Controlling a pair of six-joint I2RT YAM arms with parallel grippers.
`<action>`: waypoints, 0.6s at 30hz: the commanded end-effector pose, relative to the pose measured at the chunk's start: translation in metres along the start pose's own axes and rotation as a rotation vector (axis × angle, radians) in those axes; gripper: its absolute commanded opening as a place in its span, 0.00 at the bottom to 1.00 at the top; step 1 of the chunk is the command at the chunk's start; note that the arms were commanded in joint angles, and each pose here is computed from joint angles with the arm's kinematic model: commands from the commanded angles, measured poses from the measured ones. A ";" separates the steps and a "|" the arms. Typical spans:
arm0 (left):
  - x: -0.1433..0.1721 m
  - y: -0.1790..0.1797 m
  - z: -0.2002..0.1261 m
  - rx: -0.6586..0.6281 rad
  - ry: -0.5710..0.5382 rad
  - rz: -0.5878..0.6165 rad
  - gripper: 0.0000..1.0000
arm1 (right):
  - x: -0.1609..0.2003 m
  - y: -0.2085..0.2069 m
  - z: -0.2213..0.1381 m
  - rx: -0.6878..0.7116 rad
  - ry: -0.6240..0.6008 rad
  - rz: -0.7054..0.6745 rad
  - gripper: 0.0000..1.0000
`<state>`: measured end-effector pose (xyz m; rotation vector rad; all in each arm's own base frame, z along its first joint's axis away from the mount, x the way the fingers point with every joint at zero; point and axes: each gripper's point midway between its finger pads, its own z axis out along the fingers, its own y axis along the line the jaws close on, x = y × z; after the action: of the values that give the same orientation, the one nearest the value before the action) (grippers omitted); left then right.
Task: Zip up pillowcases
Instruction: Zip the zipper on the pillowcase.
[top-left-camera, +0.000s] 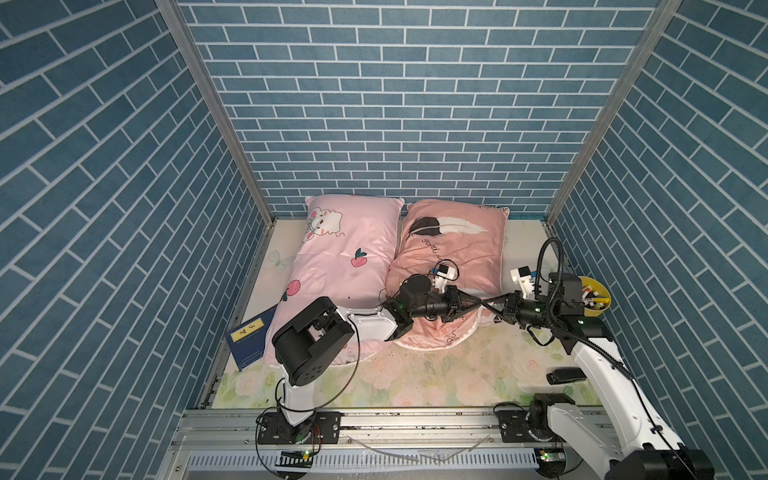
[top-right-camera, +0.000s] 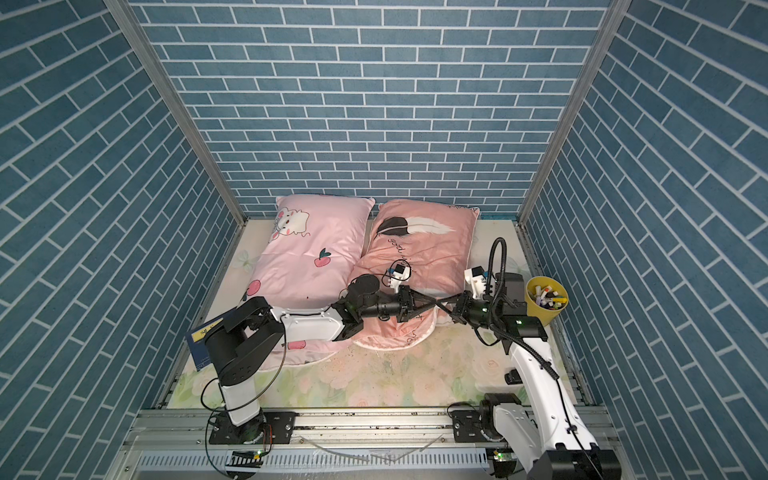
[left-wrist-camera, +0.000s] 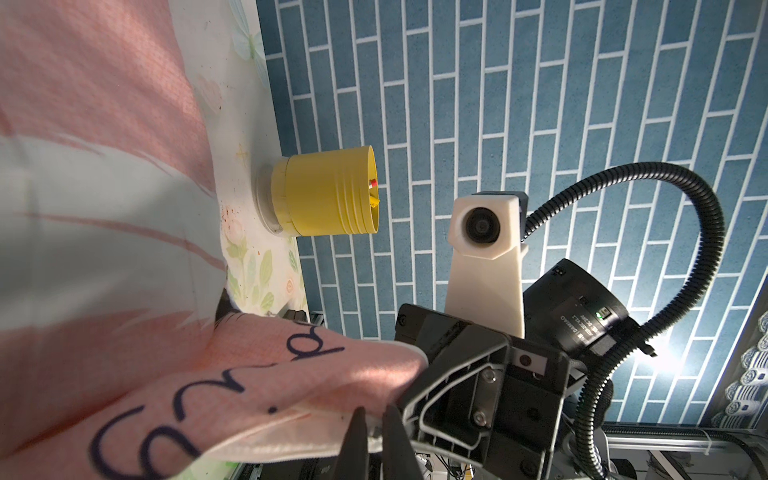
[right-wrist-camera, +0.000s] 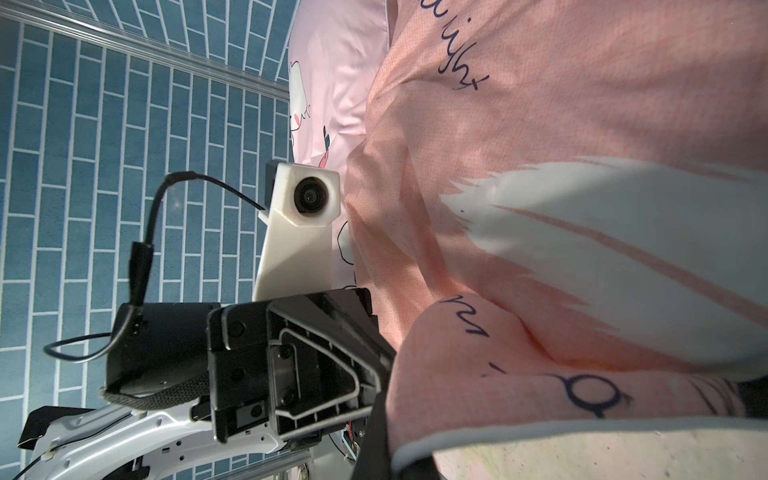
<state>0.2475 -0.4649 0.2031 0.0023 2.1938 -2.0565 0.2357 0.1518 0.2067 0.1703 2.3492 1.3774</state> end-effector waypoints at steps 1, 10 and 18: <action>0.011 -0.016 0.007 0.052 0.049 0.037 0.07 | 0.002 0.004 0.003 -0.037 0.018 -0.001 0.00; 0.014 -0.007 0.004 0.024 0.054 0.038 0.00 | 0.000 0.006 -0.002 -0.006 0.001 -0.022 0.00; 0.017 0.010 -0.001 -0.057 0.053 0.049 0.00 | -0.003 0.013 -0.013 0.013 -0.040 -0.042 0.00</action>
<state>0.2459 -0.4649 0.1995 0.0384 2.2037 -2.0234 0.2318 0.1476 0.2017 0.2074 2.3756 1.3397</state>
